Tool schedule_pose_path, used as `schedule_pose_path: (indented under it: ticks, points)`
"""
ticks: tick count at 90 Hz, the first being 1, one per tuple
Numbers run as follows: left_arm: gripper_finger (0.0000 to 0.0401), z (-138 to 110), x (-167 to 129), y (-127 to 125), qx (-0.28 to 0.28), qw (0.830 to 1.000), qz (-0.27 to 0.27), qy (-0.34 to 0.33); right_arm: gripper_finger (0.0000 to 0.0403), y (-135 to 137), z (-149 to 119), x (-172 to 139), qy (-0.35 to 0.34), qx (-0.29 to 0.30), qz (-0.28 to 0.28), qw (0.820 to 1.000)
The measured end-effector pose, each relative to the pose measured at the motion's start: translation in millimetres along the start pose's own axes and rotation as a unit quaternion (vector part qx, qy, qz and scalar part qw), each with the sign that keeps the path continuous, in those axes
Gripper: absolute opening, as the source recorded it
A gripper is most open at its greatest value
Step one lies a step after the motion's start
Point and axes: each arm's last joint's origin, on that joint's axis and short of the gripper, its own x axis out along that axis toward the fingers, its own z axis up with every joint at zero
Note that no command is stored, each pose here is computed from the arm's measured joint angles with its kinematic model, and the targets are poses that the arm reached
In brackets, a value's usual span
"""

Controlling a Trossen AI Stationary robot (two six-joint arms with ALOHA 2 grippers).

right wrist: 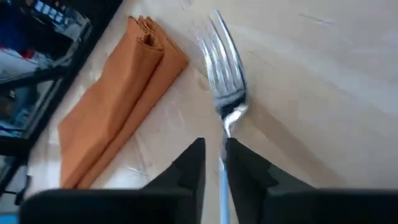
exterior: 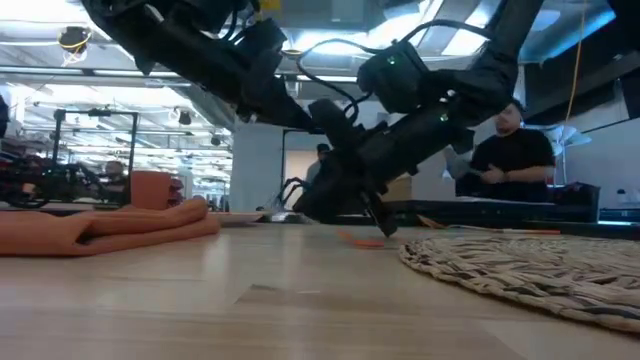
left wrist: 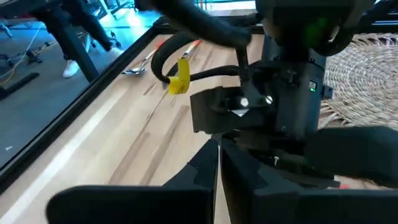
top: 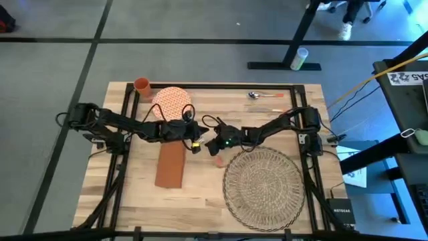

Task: Set table place
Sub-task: Put the orange fork on top of the orange table napkin

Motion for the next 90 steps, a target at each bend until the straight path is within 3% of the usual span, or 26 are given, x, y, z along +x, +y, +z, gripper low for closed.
schedule_pose_path:
  ticks: [15, 39, 71, 90]
  points:
    - [0.0, -0.1, -0.2, -0.6, 0.0, 1.0, -0.001, 0.001, 0.0094, 0.0, 0.6, 0.3, -0.002, -0.038, -0.01, 0.999]
    - [0.0, -0.2, -4.0, -11.4, 0.026, 1.0, -0.018, 0.0, 0.0099, -3.2, 5.5, -0.2, 0.024, -0.145, 0.023, 0.989]
    - [0.0, -2.4, -7.5, -20.4, 0.037, 0.999, -0.034, 0.009, 0.0099, -30.8, 41.9, -14.0, 0.042, -0.24, 0.024, 0.97]
    - [0.0, -2.6, -8.8, -23.1, 0.024, 0.999, -0.04, 0.011, 0.0053, -45.2, 71.0, -45.1, 0.07, -0.319, -0.008, 0.945]
